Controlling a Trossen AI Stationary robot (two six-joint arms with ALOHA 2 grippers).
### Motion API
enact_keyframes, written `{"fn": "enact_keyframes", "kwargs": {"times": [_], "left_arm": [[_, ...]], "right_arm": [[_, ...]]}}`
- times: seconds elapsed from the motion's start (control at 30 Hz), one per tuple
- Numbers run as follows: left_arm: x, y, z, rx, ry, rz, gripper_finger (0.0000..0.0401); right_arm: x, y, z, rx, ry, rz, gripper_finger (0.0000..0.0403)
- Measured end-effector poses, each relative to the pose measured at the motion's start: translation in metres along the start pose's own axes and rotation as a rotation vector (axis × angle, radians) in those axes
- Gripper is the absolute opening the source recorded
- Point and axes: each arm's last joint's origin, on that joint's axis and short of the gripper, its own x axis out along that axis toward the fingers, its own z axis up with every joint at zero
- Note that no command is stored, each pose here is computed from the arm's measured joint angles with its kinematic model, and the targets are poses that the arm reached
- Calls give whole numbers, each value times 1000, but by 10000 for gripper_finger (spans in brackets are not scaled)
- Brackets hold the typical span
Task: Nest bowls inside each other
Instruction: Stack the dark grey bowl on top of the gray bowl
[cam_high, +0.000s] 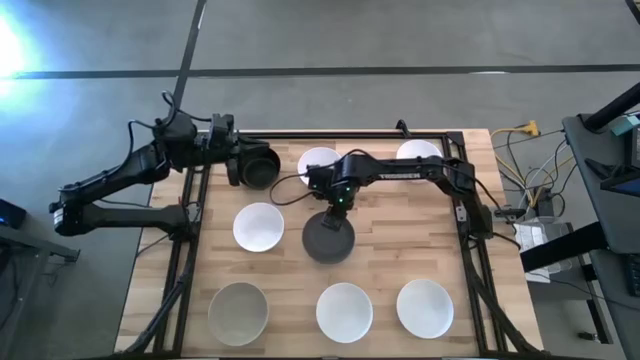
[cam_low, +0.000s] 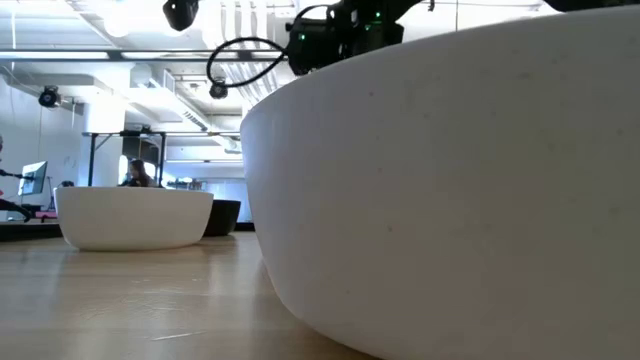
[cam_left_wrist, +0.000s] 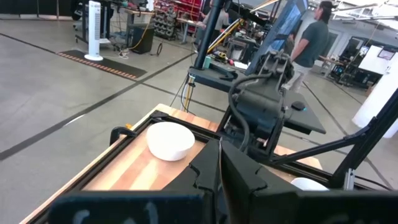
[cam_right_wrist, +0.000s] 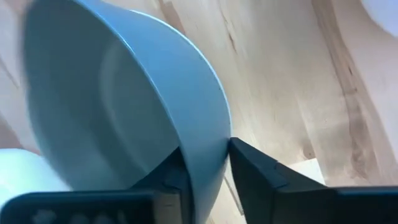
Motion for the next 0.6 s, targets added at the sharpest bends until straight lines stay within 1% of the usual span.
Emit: {"fn": "enact_keyframes", "kwargs": {"times": [0.4,0.6], "left_arm": [[-1,0,1,1,-6,-2,0],[-1,0,1,1,-5,-2,0]], "right_arm": [[-8,2,-1,2,-23,8,169],[-24,2,-2,13,-69,19,186]]}}
